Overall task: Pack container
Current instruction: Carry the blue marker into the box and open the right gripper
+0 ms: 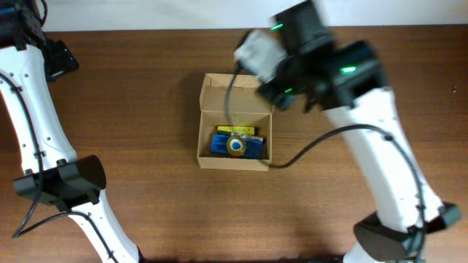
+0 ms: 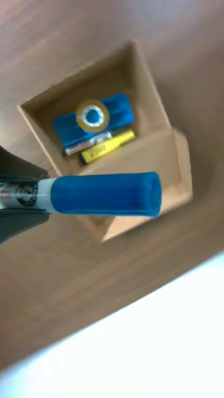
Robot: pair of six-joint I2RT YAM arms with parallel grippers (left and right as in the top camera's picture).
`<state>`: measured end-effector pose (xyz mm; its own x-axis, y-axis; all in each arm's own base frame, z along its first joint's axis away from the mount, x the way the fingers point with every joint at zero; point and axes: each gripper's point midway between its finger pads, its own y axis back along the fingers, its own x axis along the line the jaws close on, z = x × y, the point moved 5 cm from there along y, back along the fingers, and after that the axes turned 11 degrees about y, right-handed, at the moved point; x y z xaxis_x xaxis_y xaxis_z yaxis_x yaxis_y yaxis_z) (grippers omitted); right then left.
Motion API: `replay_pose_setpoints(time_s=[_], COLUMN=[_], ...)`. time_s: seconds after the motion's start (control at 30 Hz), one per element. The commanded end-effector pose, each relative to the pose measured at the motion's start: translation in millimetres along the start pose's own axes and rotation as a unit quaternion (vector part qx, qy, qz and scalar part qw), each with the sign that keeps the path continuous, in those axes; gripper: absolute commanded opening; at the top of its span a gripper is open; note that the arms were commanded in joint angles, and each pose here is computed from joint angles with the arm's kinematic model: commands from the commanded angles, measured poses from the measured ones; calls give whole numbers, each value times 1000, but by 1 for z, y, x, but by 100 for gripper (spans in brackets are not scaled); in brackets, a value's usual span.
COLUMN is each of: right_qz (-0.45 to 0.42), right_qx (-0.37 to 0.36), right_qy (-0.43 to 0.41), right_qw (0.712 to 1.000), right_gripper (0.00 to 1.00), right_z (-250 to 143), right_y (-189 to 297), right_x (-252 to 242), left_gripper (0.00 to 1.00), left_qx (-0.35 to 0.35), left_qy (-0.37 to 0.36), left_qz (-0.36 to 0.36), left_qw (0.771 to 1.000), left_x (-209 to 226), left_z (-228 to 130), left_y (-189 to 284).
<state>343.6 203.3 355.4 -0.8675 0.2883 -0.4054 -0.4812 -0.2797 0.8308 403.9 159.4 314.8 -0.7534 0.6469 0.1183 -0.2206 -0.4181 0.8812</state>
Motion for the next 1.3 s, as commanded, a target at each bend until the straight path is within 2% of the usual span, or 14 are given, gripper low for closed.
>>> replay_pose_setpoints(time_s=[0.0,0.27,0.43,0.63,0.83,0.87,0.9,0.93,1.0,1.07,1.27], right_qz=[32,151,215,252,253,253,252,252,260,261,213], right_qx=[65,135,149,172,174,174,174,174,169,170,186], right_qy=[116,164,179,189,165,160,152,145,139,138,106], right_qw=[991,965,948,933,937,938,940,941,940,940,953], right_gripper=[4,4,4,4,4,7,16,31,43,49,53], right_z=[-1,-2,0,-8,-19,-20,-21,-22,-23,-23,-18], right_y=[-46,-145,-188,-222,-238,-240,-241,-243,-244,-244,-225], right_x=[14,61,97,126,123,123,122,122,124,125,111], left_gripper=[100,100,100,100,100,100,100,100,100,100,100], left_qx=[0,0,0,0,0,0,0,0,0,0,0], left_qy=[-4,-4,-4,-4,-4,-4,-4,-4,-4,-4,-4], left_qz=[2,2,2,2,2,2,2,2,2,2,2], left_qw=[1000,1000,1000,1000,1000,1000,1000,1000,1000,1000,1000], left_x=[2,2,2,2,2,2,2,2,2,2,2], left_z=[0,0,0,0,0,0,0,0,0,0,0], left_y=[0,0,0,0,0,0,0,0,0,0,0])
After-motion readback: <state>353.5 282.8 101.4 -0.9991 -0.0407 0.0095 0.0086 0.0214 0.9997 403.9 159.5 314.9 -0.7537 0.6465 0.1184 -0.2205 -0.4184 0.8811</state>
